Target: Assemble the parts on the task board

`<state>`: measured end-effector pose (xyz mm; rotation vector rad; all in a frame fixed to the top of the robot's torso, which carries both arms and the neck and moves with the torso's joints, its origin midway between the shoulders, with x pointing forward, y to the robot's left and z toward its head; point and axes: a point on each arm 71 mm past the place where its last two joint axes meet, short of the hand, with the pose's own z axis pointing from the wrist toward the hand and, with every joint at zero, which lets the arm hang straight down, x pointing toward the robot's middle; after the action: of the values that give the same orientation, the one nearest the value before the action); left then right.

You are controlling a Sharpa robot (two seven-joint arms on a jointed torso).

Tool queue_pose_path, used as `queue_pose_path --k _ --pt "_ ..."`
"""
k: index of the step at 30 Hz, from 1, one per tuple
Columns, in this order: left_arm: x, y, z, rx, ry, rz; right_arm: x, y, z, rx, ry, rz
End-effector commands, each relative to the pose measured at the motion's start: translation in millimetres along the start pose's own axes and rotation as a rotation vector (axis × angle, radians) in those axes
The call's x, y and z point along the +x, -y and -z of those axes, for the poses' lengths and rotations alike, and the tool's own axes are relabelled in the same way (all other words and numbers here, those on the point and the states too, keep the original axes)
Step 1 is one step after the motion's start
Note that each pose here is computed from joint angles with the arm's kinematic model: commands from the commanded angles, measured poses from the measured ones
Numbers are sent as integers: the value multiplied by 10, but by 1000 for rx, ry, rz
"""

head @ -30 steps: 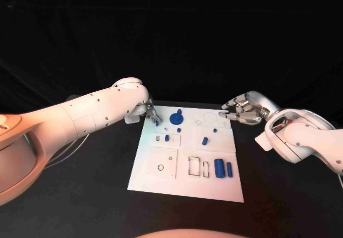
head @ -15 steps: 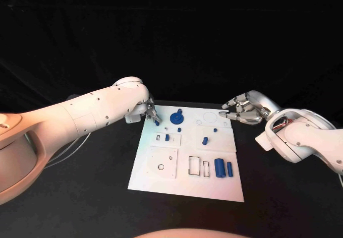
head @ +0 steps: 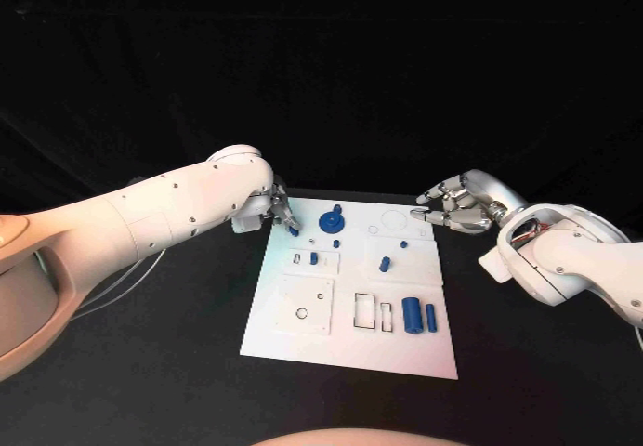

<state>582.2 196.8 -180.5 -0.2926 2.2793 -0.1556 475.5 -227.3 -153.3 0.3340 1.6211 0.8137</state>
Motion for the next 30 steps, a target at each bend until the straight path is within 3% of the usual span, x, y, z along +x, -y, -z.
queue_pose_path --k 1,17,21,30 --pt "15 18 44 33 -10 69 -1 -4 5 -10 0 4" --pt "45 -23 333 104 24 85 -7 0 7 -10 5 1" --pt "92 -35 353 113 30 66 -9 1 8 -10 5 0" --pt "297 -57 340 139 24 50 -10 1 10 -11 6 -1"
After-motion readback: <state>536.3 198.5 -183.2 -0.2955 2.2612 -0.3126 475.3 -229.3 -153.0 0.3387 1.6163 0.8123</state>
